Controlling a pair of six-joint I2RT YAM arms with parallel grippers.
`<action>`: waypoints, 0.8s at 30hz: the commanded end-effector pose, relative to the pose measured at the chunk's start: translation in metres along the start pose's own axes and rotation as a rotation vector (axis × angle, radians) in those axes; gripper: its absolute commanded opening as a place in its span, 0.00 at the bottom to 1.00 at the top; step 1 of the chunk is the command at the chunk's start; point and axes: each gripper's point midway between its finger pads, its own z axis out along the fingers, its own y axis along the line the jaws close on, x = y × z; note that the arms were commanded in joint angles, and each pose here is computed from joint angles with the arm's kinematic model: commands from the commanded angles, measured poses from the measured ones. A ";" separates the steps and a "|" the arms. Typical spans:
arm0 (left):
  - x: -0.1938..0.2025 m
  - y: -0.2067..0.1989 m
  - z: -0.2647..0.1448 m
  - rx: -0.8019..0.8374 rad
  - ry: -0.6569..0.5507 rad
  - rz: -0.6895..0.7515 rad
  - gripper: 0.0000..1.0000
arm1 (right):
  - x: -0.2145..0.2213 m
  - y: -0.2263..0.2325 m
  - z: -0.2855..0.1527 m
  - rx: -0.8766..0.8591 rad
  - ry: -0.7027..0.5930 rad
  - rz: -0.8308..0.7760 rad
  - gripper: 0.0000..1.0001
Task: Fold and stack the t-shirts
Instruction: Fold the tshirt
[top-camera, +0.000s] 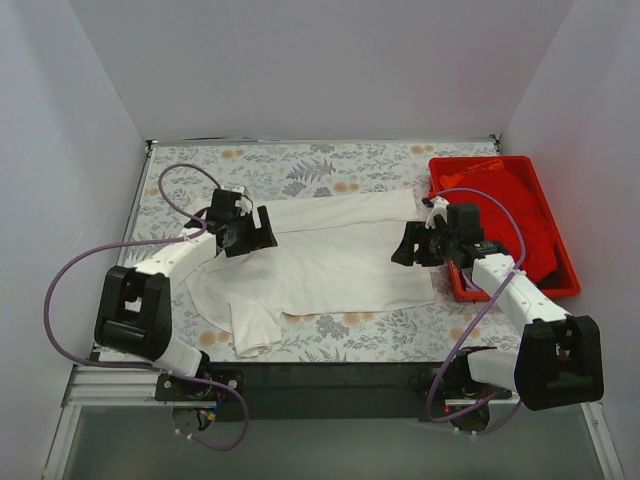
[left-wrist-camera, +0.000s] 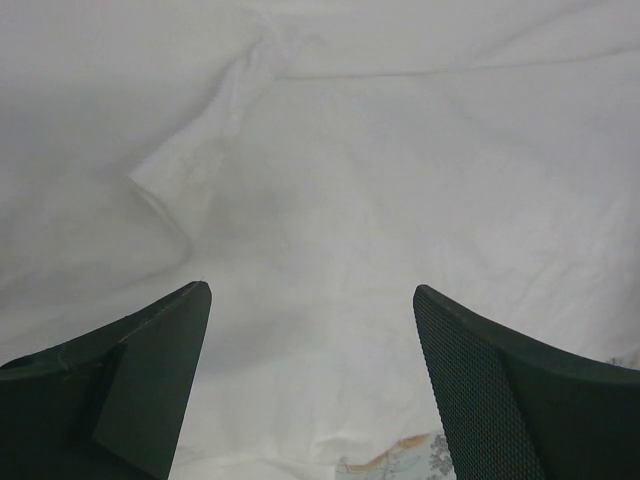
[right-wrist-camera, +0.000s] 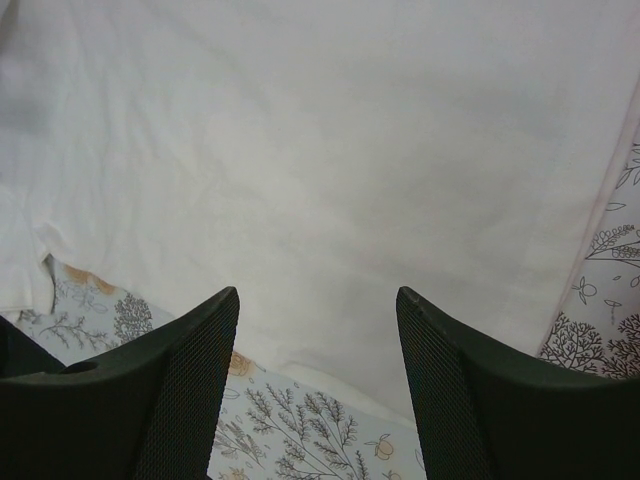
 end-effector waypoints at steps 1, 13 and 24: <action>0.010 -0.029 -0.023 0.119 -0.010 0.033 0.81 | -0.003 0.005 -0.001 -0.023 -0.009 -0.021 0.71; 0.020 -0.053 -0.046 0.167 -0.103 0.005 0.77 | -0.020 0.005 0.006 -0.017 -0.022 -0.029 0.70; -0.062 0.005 -0.007 -0.185 -0.298 -0.049 0.80 | -0.012 0.008 0.003 -0.041 -0.017 -0.034 0.69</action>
